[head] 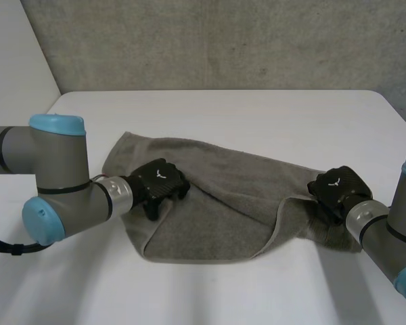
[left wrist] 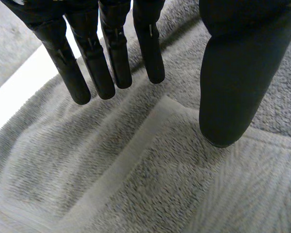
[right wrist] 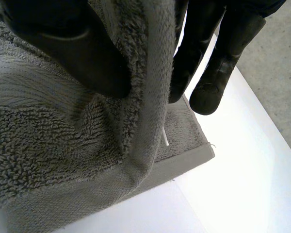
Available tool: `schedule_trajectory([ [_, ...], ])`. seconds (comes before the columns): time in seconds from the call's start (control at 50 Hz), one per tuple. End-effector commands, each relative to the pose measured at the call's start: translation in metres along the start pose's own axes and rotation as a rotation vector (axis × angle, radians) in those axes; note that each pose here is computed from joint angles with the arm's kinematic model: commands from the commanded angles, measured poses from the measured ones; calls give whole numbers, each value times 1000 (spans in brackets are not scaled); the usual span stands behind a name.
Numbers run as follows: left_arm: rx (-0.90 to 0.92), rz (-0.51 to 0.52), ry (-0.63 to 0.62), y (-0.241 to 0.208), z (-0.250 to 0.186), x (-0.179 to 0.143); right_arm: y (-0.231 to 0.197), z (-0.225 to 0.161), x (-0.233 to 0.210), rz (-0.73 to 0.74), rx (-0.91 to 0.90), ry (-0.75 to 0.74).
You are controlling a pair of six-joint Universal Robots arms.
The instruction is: Fold the towel.
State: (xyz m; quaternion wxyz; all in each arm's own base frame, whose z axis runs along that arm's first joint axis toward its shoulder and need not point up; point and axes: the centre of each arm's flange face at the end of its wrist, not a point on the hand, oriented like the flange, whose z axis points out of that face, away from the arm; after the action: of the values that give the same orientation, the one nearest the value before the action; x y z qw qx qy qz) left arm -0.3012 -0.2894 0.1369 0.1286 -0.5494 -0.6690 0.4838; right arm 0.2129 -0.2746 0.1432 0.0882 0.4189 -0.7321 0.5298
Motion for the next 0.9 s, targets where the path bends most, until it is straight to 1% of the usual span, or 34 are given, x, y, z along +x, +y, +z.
schedule_trajectory([
  [0.02, -40, 23, 26, 4, 2, 1, 1, 1, -1, -1, -4, -2],
  [0.1, -52, 52, 28, 6, 3, 1, 1, 1, -1, -1, -4, -4],
  [0.18, -54, 54, 22, 6, 4, 0, 2, 2, -2, -1, -7, -5],
  [0.3, -78, 54, -2, 9, 4, -3, 2, 2, -2, -2, -8, -6],
  [0.64, -91, 49, -11, 11, 0, -4, 4, 2, -3, -3, -13, -10],
  [0.8, -92, 42, -39, 9, -11, -13, 4, 3, -4, -3, -15, -12],
  [0.9, -103, 34, -37, 11, -16, -11, 4, 3, -3, -3, -14, -11],
])
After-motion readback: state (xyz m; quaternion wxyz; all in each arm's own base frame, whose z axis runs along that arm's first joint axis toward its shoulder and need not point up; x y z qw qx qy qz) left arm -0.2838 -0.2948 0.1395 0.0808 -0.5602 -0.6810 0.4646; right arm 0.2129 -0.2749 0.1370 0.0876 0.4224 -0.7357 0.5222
